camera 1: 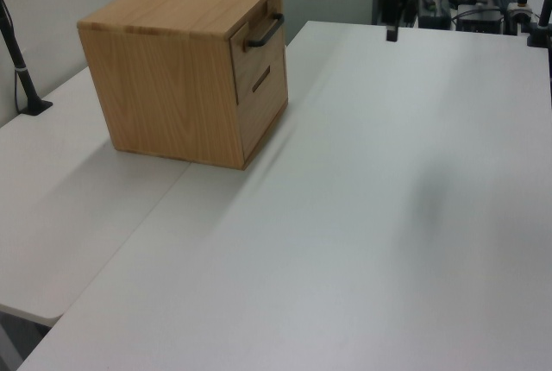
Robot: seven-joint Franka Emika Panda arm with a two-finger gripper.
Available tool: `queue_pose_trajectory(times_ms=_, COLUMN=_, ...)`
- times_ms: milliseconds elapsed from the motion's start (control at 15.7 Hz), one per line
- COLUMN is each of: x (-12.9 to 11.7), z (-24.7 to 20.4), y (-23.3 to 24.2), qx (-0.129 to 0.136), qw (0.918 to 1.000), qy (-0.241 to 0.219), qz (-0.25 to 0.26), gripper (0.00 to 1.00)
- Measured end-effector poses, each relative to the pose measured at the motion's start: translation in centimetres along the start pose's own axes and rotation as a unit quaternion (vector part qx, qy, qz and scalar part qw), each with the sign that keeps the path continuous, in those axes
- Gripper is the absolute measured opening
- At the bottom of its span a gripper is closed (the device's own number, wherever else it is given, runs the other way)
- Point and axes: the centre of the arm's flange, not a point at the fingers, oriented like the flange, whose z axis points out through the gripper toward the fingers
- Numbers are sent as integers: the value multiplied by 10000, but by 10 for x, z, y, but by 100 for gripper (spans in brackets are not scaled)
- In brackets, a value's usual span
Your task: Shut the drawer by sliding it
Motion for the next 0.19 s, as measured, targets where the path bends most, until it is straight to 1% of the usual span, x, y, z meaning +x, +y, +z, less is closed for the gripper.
queue_pose_trajectory(times_ms=191, x=-3, z=-4, y=9, qx=-5, qw=10000, qy=-19, qz=79, gripper=100)
